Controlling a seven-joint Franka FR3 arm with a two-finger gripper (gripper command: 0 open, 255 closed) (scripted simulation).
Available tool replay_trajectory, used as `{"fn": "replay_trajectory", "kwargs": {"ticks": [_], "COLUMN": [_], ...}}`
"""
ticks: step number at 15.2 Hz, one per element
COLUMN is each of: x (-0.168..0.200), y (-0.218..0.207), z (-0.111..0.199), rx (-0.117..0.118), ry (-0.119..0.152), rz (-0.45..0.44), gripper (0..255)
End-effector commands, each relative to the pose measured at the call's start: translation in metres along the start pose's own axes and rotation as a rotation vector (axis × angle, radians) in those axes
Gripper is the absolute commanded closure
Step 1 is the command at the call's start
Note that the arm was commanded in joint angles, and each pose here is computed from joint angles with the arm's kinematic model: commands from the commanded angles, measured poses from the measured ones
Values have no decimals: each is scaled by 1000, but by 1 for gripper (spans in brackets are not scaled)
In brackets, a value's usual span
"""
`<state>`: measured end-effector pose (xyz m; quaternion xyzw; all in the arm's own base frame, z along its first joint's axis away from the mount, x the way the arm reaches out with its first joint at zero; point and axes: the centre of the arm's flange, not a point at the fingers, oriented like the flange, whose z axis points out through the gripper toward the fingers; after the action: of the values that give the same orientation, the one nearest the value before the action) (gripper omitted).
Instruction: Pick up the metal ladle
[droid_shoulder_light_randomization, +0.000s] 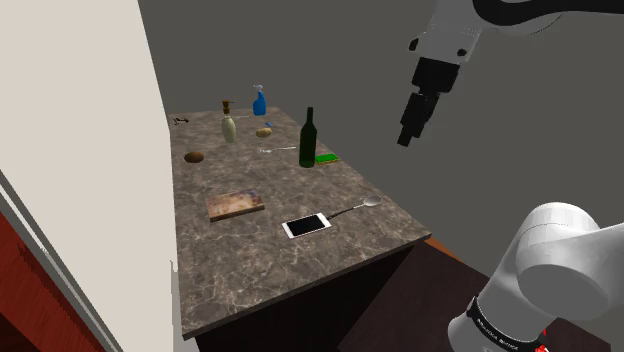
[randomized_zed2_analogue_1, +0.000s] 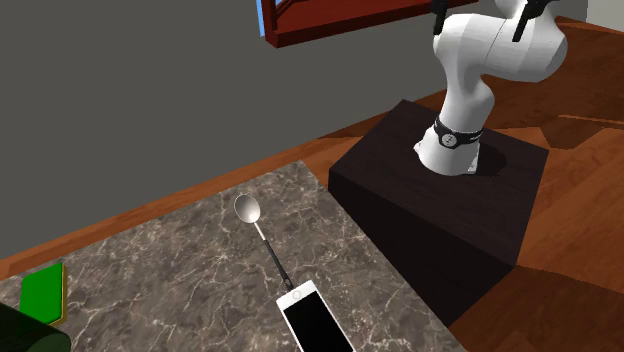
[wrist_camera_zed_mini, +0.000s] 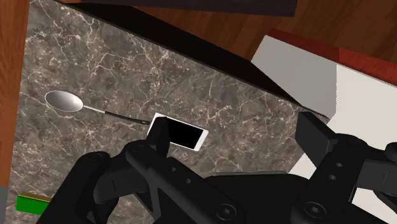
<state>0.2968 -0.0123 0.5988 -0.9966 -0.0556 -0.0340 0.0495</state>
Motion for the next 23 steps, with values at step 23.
{"fn": "replay_trajectory", "kwargs": {"ticks": [23], "x": [70], "y": [191], "z": [210], "rx": [24], "ry": [-109], "rz": [-580], "gripper": [0]}}
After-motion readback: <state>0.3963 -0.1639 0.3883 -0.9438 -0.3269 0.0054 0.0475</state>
